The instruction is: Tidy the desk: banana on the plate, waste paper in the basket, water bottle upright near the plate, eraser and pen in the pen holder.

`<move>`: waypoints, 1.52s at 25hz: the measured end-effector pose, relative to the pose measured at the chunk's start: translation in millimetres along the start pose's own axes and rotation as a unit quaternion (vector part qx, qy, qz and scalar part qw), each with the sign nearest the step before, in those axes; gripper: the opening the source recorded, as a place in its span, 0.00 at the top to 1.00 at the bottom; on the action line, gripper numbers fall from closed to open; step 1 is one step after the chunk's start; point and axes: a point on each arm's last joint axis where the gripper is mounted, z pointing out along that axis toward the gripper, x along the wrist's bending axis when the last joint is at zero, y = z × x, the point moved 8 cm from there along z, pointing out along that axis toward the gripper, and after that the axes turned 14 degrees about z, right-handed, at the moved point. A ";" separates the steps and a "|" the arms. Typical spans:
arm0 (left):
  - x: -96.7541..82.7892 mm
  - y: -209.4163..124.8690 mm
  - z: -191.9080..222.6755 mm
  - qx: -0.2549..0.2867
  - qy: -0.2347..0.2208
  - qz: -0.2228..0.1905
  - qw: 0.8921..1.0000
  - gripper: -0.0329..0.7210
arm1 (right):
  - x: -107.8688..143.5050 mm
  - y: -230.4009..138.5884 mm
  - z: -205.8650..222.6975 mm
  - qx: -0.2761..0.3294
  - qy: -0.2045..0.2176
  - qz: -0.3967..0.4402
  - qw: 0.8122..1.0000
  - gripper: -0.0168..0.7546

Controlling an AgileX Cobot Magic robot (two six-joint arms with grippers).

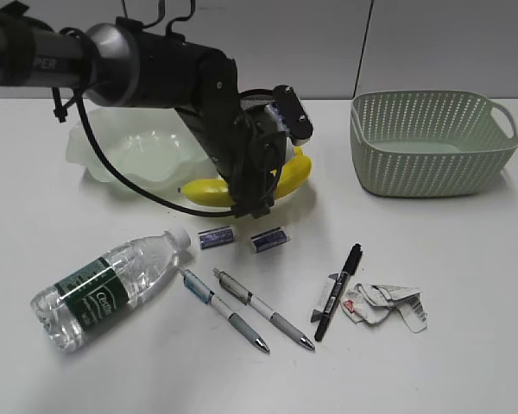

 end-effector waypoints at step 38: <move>125.9 -129.2 -99.0 -0.038 0.121 -0.326 0.937 0.39 | 0.0 0.0 0.0 0.000 0.000 -0.001 1.000 0.66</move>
